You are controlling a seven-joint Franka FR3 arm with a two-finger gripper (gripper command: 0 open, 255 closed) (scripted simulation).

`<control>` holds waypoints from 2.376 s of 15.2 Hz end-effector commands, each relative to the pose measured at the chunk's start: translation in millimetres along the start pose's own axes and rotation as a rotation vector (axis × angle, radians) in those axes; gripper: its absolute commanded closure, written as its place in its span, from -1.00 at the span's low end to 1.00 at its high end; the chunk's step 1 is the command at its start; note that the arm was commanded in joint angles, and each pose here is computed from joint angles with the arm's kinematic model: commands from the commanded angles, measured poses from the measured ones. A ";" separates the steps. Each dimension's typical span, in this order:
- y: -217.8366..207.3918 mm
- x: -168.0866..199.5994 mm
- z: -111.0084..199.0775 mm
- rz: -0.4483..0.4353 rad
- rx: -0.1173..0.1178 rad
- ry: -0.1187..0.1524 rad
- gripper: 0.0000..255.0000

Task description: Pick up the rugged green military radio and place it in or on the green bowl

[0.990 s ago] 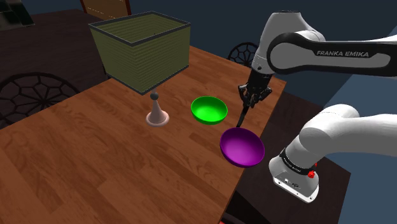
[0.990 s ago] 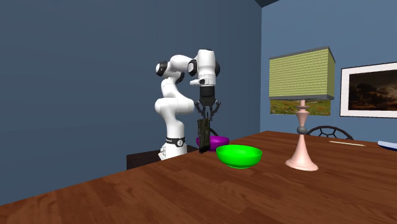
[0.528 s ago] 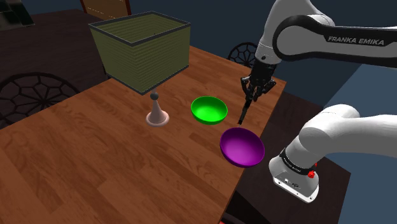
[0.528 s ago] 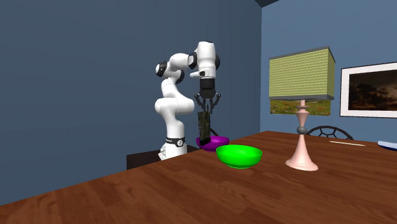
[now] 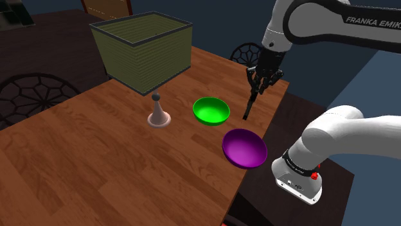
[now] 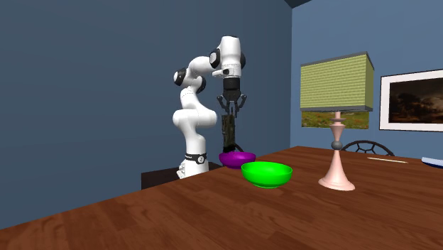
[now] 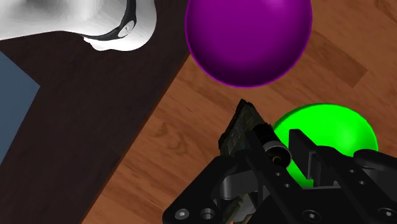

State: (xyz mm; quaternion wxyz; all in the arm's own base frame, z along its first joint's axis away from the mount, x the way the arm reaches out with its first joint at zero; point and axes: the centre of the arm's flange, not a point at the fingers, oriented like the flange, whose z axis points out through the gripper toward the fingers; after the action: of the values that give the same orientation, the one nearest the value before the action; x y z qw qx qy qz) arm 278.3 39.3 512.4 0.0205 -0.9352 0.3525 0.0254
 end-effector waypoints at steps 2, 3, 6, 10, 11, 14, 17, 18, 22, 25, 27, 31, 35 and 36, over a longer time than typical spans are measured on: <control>1.0 -0.6 -15.7 0.000 0.000 0.000 1.00; 0.9 -0.9 -20.9 0.000 0.000 0.000 1.00; -21.5 8.9 -31.4 0.000 0.000 0.000 1.00; -66.4 28.7 -51.0 0.000 0.000 0.000 1.00; -77.6 33.7 -55.9 0.000 0.000 0.000 1.00; -111.3 48.5 -70.6 0.000 0.000 0.000 1.00; -144.9 63.4 -85.3 0.000 0.000 0.000 1.00; -157.8 69.1 -90.9 0.000 0.000 0.000 1.00; -157.4 70.4 -69.8 0.000 0.000 0.000 1.00; -157.1 71.4 -54.0 0.000 0.000 0.000 1.00; -156.9 72.0 -43.5 0.000 0.000 0.000 1.00; -156.4 73.3 -22.4 0.000 0.000 0.000 1.00; -156.0 74.6 -1.3 0.000 0.000 0.000 1.00; -155.9 75.0 4.0 0.000 0.000 0.000 1.00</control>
State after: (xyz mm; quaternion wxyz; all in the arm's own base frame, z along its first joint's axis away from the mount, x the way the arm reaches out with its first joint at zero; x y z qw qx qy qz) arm 437.4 107.1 512.1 0.0203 -0.9353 0.3524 0.0258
